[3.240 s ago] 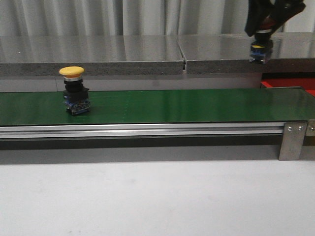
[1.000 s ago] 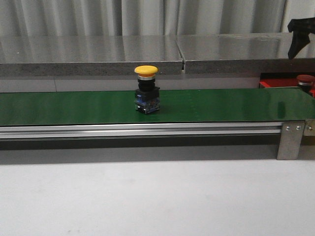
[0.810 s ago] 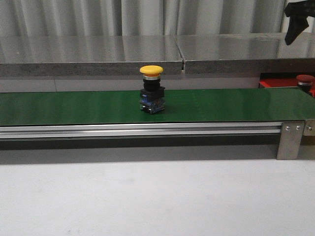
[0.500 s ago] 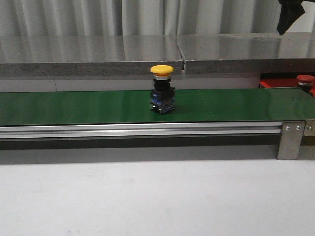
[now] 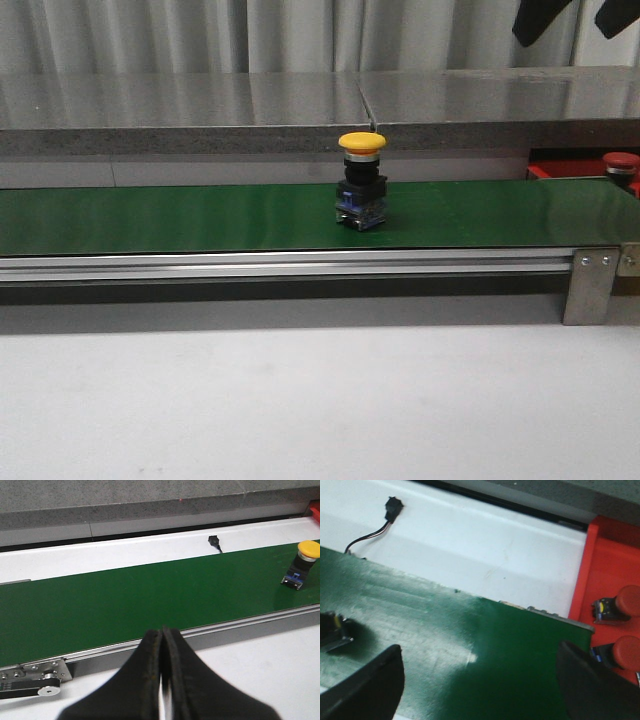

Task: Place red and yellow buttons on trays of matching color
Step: 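Move the right gripper over the yellow button and grasp it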

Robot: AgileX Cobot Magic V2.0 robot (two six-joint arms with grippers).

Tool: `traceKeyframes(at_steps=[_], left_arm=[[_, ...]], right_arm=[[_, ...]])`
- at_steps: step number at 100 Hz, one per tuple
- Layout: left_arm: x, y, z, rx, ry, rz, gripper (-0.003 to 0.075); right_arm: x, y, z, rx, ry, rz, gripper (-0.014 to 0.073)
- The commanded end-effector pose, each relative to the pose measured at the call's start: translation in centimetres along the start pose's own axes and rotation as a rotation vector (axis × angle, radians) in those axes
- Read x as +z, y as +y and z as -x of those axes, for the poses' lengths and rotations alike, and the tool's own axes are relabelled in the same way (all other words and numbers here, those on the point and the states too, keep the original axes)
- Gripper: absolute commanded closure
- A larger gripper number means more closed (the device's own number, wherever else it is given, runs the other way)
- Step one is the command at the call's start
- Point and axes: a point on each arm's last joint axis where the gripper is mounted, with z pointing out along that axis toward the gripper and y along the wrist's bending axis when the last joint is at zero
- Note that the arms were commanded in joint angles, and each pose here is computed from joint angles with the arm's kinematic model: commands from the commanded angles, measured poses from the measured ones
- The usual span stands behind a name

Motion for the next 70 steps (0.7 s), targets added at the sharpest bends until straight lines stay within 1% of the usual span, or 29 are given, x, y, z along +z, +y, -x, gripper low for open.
traceKeyframes(at_steps=[1,11,23,44,58,70], left_arm=[[-0.5,-0.1,1.4,-0.014,-0.095,-0.005,0.0739],[-0.5,-0.1,1.4,-0.014,-0.095,-0.005,0.0739],[-0.5,-0.1,1.4,-0.014,-0.095,-0.005,0.0739],[-0.5,-0.1,1.4,-0.014,-0.095,-0.005,0.0739],[-0.5,-0.1,1.4,-0.014,-0.095,-0.005,0.0739],[-0.5,-0.1,1.4,-0.014,-0.095,-0.005,0.0739]], right_arm=[[-2.4,1.1,0.9,-0.069,-0.068,0.007,-0.0018],[-2.3,2.5,0.4,-0.129,-0.004,0.049,-0.0018],[-2.3,3.6,-0.1,-0.158,0.046,0.081,-0.0018],[-1.5,3.8,-0.3,-0.177,0.084,0.094,-0.0018],[0.5,4.0,-1.0,-0.206,0.167,0.129,-0.0018],[2.2,4.0,-1.3,-0.234,0.196,0.142,-0.0018]])
